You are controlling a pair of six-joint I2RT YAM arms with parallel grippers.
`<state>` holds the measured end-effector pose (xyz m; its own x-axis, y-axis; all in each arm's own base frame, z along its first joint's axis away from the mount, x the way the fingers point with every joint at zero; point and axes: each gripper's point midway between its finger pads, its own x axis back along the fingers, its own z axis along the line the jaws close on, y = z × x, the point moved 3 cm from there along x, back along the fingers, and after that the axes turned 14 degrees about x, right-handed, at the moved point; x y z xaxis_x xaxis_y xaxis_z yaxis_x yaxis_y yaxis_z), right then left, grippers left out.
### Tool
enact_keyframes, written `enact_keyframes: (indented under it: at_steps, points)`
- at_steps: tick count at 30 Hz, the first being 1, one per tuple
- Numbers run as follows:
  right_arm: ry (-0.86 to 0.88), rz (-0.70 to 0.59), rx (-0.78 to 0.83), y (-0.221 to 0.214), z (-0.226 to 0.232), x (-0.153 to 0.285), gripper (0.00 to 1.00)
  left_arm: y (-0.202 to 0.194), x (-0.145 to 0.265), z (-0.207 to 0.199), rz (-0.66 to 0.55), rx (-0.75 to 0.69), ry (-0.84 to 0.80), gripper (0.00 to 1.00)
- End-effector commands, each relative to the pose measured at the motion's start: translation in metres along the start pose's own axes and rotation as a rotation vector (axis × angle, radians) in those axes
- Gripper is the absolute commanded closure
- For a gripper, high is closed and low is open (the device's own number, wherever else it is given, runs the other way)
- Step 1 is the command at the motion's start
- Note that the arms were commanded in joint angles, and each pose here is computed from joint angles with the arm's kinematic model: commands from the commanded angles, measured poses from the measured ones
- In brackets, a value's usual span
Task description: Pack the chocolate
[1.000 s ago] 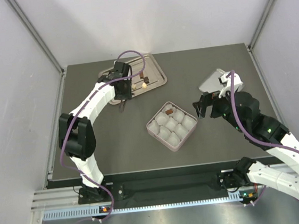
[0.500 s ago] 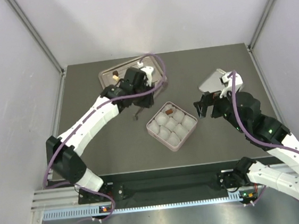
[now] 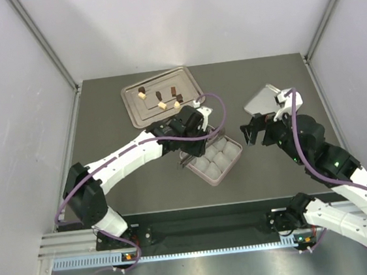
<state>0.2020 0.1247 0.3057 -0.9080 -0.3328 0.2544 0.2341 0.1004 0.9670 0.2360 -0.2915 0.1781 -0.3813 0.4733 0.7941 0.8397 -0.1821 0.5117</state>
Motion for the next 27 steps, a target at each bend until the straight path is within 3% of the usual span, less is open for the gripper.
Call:
enact_keyframes:
  at_steps: [1,8,20,27]
  points:
    - [-0.032,-0.057,-0.032,0.017,-0.008,0.009,0.00,0.008,-0.009,-0.010,-0.060,-0.014,-0.002,0.67]
    - [-0.038,-0.058,-0.028,0.017,-0.010,0.011,0.00,0.002,-0.017,-0.006,-0.039,-0.027,0.040,0.65]
    - [-0.038,-0.053,-0.022,0.017,-0.009,0.007,0.00,0.003,-0.019,-0.004,-0.037,-0.033,0.060,0.50]
    - [-0.035,-0.059,-0.024,0.019,-0.008,0.007,0.00,0.016,-0.007,-0.012,-0.068,-0.023,0.040,0.49]
